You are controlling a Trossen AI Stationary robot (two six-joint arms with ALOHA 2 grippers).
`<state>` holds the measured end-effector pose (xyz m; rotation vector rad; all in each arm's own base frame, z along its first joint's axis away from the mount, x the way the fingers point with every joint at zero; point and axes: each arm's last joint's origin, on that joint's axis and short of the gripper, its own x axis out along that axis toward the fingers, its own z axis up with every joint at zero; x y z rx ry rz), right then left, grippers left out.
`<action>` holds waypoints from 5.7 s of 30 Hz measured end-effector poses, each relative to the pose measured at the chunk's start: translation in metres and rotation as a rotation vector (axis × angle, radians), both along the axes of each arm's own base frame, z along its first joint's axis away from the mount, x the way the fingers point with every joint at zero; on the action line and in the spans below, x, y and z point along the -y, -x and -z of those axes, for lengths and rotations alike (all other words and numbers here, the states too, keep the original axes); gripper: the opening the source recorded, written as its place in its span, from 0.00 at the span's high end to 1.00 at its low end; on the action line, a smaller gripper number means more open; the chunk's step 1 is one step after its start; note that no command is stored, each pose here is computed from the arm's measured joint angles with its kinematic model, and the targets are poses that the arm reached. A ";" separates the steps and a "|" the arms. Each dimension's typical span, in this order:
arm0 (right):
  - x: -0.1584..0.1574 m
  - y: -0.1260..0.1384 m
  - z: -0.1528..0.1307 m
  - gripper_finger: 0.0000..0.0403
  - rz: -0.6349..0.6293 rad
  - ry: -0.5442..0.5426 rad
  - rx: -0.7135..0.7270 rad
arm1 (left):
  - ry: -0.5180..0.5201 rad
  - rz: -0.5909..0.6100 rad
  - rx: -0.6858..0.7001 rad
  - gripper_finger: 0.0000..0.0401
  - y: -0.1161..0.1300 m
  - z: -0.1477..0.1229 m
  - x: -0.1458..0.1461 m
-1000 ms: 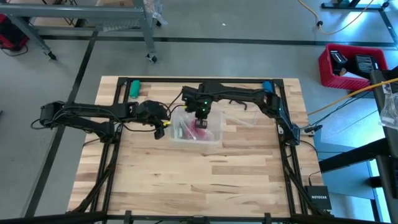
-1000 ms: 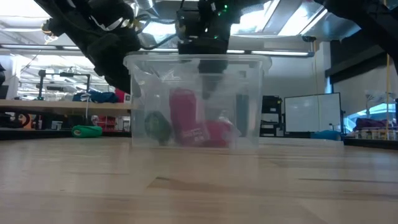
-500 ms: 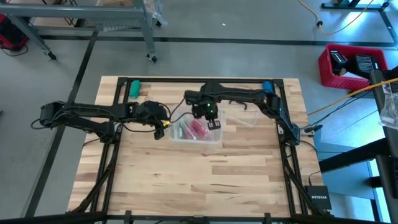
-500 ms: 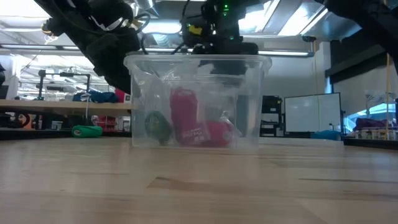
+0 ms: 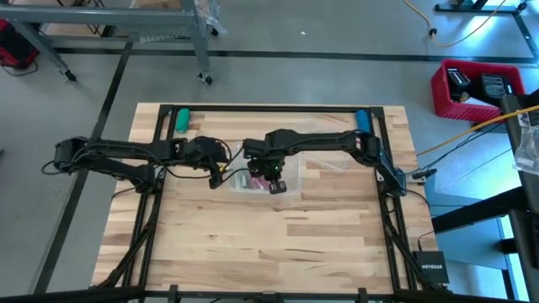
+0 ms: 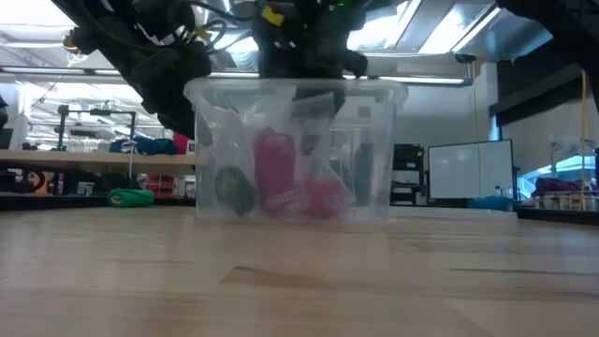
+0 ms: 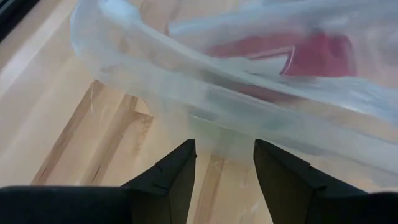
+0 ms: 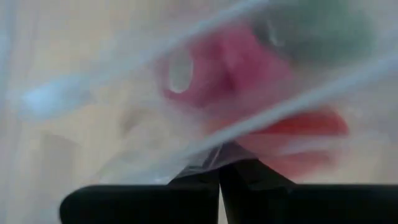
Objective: Roll bandage
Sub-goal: Adjust the zip bags in the transparent container, then close the transparent container
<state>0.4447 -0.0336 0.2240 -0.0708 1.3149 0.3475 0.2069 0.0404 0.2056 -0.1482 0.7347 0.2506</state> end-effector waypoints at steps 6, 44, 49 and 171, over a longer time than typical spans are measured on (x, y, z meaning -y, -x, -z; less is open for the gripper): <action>-0.004 -0.010 0.001 1.00 0.062 -0.189 0.073 | 0.006 -0.007 0.001 0.61 0.000 0.000 0.000; 0.005 0.026 -0.095 1.00 0.166 0.081 0.025 | -0.132 -0.030 -0.102 0.61 0.014 -0.019 -0.001; 0.016 0.052 -0.139 1.00 0.245 0.103 0.136 | -0.143 -0.036 -0.048 0.61 0.022 -0.030 0.001; 0.170 0.215 0.082 0.99 0.678 0.358 -0.086 | -0.113 -0.089 0.031 0.61 0.018 -0.034 -0.002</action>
